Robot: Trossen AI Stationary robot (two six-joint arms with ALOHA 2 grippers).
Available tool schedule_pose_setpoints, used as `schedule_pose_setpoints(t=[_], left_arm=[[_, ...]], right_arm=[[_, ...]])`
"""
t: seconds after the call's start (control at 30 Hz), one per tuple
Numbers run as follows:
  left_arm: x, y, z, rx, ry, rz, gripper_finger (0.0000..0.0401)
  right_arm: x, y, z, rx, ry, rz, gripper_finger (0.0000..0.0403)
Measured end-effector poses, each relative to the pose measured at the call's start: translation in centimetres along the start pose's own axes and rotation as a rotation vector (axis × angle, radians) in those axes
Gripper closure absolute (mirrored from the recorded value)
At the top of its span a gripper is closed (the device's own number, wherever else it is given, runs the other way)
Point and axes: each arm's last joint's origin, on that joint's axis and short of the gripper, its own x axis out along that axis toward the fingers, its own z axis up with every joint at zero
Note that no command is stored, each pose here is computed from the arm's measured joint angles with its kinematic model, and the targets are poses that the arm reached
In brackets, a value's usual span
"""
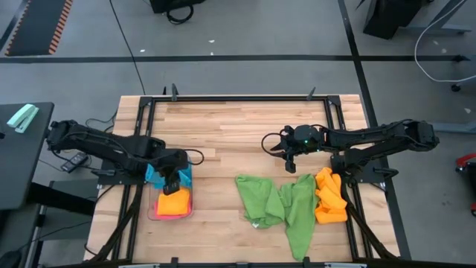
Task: Fold microfiber towels
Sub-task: Adjust the blue microfiber cloth
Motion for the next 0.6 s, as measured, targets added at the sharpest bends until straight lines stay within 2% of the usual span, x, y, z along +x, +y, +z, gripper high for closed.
schedule_pose_setpoints(t=[0.13, 0.27, 0.43, 0.6], left_arm=[[-1.5, -0.7, 0.1, 0.113, 0.023, 0.076, 0.0390], [-1.8, -1.2, -0.7, 0.109, 0.182, 0.138, 0.0392], [0.0, -1.4, -1.0, 0.107, 0.367, 0.216, 0.0380], [2.7, -1.5, -0.3, 0.169, 0.462, 0.335, 0.0387]], right_arm=[[0.0, 0.0, 0.0, 0.000, 0.001, 0.000, 0.0307], [0.0, 0.0, 0.0, -0.001, 0.001, 0.000, 0.0307], [0.0, 0.0, 0.0, -0.001, -0.001, 0.000, 0.0307], [0.0, 0.4, 0.0, -0.012, -0.001, 0.017, 0.0307]])
